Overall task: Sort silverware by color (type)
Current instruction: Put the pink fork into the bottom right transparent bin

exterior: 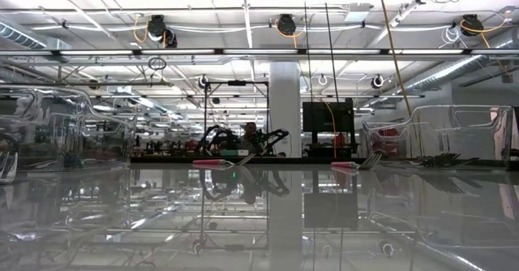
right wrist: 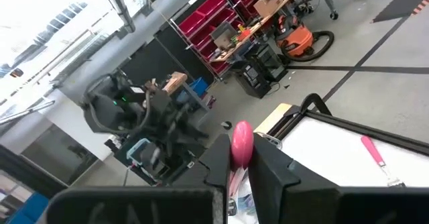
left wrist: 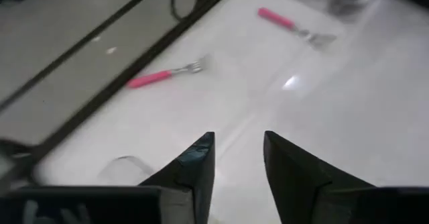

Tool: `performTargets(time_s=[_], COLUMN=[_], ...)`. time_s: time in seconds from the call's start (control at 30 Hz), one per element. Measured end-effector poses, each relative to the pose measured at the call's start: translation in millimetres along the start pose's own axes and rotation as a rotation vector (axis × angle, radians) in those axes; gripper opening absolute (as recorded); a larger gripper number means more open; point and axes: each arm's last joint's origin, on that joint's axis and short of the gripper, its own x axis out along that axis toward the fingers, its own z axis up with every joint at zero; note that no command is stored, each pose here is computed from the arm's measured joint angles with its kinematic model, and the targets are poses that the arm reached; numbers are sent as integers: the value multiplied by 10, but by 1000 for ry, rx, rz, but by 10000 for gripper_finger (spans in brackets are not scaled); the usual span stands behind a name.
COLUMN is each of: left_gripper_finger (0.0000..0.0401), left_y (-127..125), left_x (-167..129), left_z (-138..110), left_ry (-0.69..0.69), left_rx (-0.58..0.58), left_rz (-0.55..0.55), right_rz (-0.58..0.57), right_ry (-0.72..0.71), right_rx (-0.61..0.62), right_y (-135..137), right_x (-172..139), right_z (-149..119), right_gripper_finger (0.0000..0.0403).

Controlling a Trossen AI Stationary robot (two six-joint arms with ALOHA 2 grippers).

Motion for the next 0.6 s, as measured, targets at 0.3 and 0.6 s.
performTargets(time_s=[0.3, 0.6], left_gripper_finger=[101, 97], left_y=[35, 400], left_x=[283, 146], left_z=[-618, -955], left_ry=[-109, -179], left_rx=[-64, -40], left_rz=[-258, -348], right_rz=[-29, -55], right_ry=[29, 111], right_rx=[88, 114], right_y=[-26, -21], right_x=[86, 173], right_z=[-47, -175], right_gripper_finger=[27, 27])
